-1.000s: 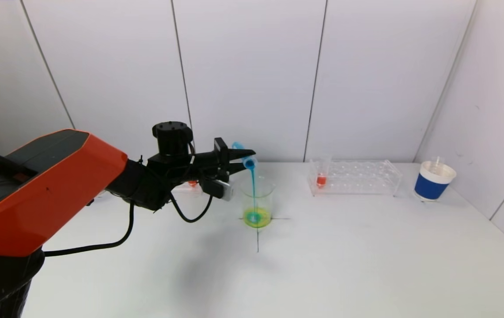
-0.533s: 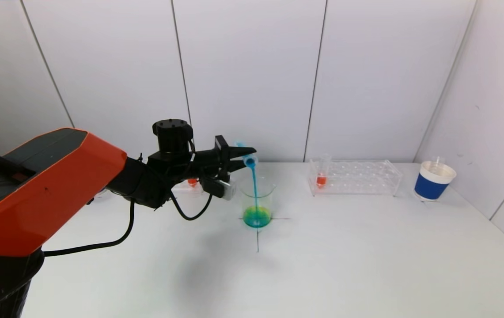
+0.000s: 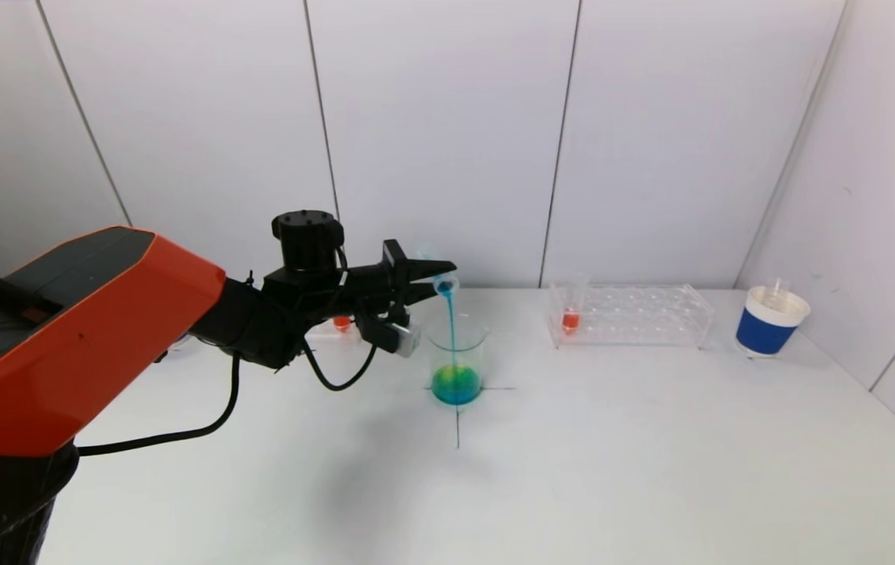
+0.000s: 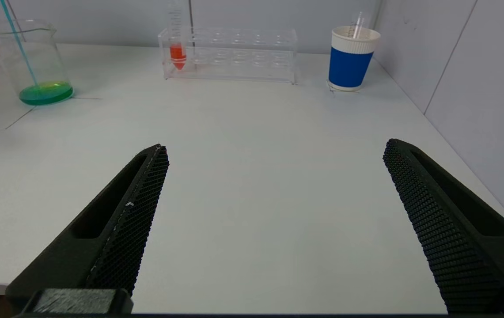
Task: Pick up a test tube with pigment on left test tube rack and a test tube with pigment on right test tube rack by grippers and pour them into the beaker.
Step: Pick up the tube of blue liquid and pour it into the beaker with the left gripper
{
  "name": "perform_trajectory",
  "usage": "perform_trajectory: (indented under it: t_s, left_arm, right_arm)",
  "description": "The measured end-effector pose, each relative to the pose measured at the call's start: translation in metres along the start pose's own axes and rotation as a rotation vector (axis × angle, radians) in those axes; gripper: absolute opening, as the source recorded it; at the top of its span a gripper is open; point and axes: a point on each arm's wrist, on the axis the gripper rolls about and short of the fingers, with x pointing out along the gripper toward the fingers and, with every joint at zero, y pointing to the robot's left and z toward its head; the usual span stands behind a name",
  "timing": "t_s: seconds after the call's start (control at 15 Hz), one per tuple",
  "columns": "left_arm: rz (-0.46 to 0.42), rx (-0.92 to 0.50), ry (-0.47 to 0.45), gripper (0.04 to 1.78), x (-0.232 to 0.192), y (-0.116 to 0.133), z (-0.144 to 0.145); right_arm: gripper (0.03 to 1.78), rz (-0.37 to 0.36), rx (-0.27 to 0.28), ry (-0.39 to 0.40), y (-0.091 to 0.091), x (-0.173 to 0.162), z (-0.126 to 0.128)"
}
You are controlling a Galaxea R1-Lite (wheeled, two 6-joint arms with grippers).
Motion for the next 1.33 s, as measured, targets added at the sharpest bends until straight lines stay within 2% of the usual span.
perform_trajectory:
  t_s: [0.87,1.33]
  left_arm:
    - [-0.016,0.097,0.005,0.45,-0.001,0.004,0.001]
    - [0.003,0.167,0.011,0.45,0.001,0.015,-0.003]
  right_arm:
    - [1.77,0.0,0.0,0.0,0.0,0.0,0.0]
    - [1.77,0.0,0.0,0.0,0.0,0.0,0.0]
